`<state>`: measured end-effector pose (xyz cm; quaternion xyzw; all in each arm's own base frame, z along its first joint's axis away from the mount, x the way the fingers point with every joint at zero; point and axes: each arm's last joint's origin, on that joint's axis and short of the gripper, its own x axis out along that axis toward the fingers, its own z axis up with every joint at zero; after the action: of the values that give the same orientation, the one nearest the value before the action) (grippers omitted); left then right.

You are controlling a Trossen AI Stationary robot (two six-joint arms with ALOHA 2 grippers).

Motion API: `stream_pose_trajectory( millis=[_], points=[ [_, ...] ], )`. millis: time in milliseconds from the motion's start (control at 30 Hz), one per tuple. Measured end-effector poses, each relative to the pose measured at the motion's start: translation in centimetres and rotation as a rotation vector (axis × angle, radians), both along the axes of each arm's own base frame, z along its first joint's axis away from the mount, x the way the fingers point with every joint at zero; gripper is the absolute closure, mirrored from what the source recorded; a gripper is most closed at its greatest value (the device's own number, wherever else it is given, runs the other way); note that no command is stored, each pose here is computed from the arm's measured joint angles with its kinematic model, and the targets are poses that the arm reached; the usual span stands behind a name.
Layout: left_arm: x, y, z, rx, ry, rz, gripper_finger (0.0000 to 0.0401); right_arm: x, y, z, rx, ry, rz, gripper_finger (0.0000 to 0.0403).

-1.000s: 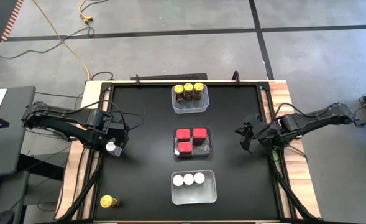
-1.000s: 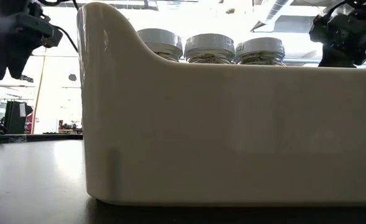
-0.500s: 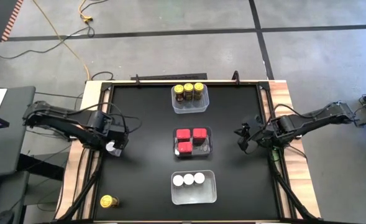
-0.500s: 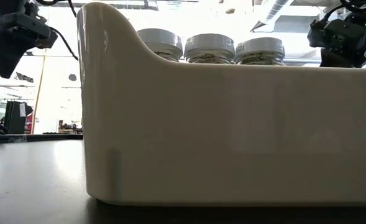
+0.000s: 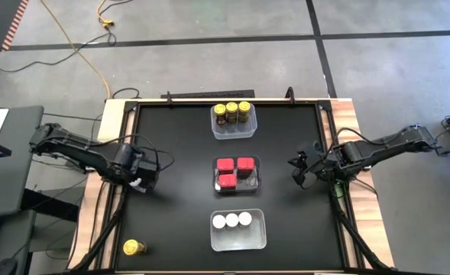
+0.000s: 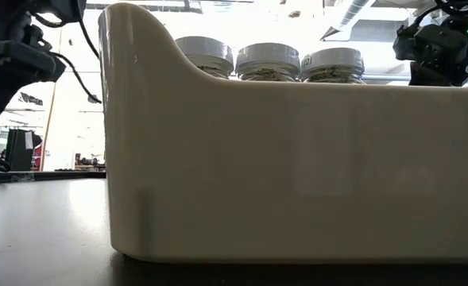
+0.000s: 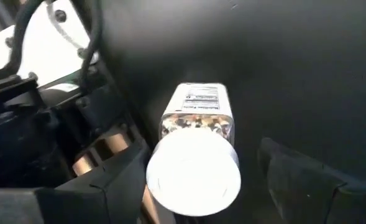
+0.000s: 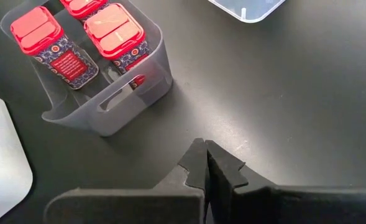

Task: Sort spices by type
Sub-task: Put the white seasoning bottle into the gray bin

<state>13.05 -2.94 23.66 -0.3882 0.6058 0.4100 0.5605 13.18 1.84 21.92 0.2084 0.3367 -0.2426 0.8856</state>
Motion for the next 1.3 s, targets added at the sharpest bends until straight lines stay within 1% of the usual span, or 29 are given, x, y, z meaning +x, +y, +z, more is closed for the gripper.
stream_pose_trajectory(
  millis=[233, 733, 867, 1000, 1300],
  points=[
    [0.2, 0.0, 0.0, 0.007, -0.022, -0.007, 0.0116, 0.0, 0.0, 0.0, 0.000, 0.000, 0.000, 0.0376],
    [0.3, 0.0, 0.0, -0.007, -0.029, -0.113, 0.0116, 0.0, 0.0, 0.0, 0.000, 0.000, 0.000, 0.0376],
    [0.1, 0.0, -0.7, -0.005, -0.010, -0.104, 0.0116, 0.0, 0.0, 0.0, 0.001, 0.000, 0.000, 0.0376],
    [-0.1, -0.1, -1.9, -0.033, 0.005, -0.095, 0.0116, 0.0, 0.0, 0.0, 0.001, 0.000, 0.000, 0.0376],
    [0.0, -0.1, -1.7, -0.037, -0.003, -0.087, 0.0116, 0.0, 0.0, 0.0, 0.001, -0.001, 0.000, 0.0376]
  ],
)
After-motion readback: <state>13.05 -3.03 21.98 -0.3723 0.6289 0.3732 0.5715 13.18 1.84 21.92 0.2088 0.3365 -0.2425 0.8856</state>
